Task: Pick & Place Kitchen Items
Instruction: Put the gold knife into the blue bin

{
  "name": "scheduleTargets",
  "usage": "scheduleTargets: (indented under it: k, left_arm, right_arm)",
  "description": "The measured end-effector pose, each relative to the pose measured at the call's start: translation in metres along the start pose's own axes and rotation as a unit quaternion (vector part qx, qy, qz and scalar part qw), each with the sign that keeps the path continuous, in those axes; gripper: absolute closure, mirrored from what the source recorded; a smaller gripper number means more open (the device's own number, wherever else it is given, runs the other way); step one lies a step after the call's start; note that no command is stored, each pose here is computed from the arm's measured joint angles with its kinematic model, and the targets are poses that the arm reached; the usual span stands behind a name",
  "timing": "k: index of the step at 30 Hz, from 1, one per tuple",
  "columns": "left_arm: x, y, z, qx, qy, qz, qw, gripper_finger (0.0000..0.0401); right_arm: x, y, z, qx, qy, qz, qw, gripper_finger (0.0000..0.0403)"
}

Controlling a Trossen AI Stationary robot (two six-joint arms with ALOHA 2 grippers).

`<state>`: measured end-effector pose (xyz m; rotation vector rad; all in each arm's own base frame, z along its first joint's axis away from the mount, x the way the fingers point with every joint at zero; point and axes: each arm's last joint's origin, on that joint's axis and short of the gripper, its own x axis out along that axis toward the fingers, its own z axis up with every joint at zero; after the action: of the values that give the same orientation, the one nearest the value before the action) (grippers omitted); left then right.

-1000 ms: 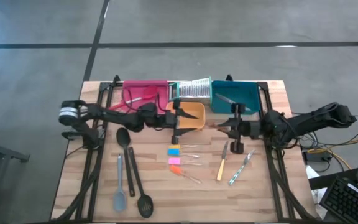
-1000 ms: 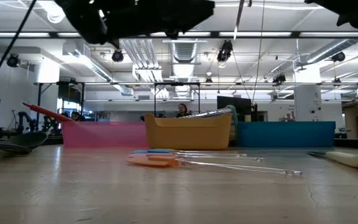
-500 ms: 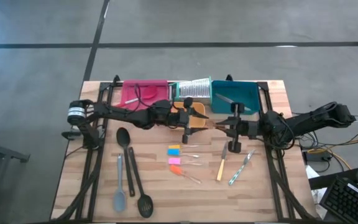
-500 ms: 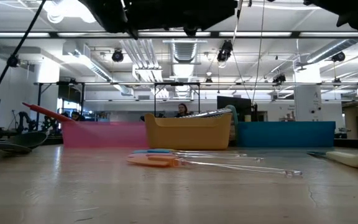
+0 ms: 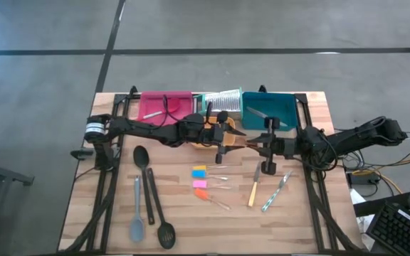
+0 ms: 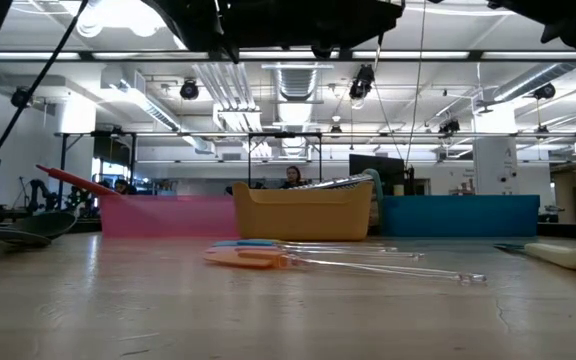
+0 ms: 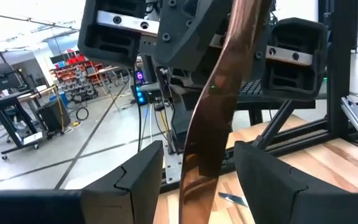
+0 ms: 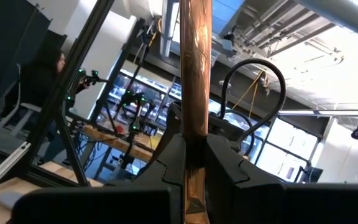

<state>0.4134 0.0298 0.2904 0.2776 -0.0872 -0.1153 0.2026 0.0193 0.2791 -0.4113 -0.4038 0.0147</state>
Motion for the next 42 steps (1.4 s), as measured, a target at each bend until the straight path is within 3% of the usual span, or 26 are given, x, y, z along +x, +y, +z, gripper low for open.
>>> scheduleTargets:
  k: [5,11,19,25,34,42]
  left_arm:
    - [0.0,-0.001,-0.001,0.012,0.007,-0.002,1.0,0.0229]
    - [0.0,-0.001,-0.002,0.026,0.012,-0.007,1.0,0.033]
    - [0.0,-0.001,-0.003,0.029,0.017,-0.008,0.999,0.0329]
    - [-0.008,-0.001,0.004,0.023,0.067,-0.018,0.997,0.0329]
    - [-0.046,0.007,0.051,0.037,0.195,-0.002,0.98,0.0329]
    - [-0.093,0.012,0.096,0.01,0.331,-0.003,0.944,0.0329]
  right_arm:
    - [0.0,0.0,0.0,0.0,0.0,0.0,1.0,0.0379]
    - [0.0,0.0,0.0,0.007,0.002,0.001,1.0,0.038]
    - [0.0,0.0,-0.001,0.008,0.003,0.001,1.0,0.0375]
    - [0.0,0.0,0.0,0.005,0.005,0.0,1.0,0.0322]
    - [-0.008,-0.004,0.002,0.005,0.052,-0.021,0.998,0.0266]
    - [-0.02,-0.006,0.003,0.064,0.114,-0.033,0.991,0.024]
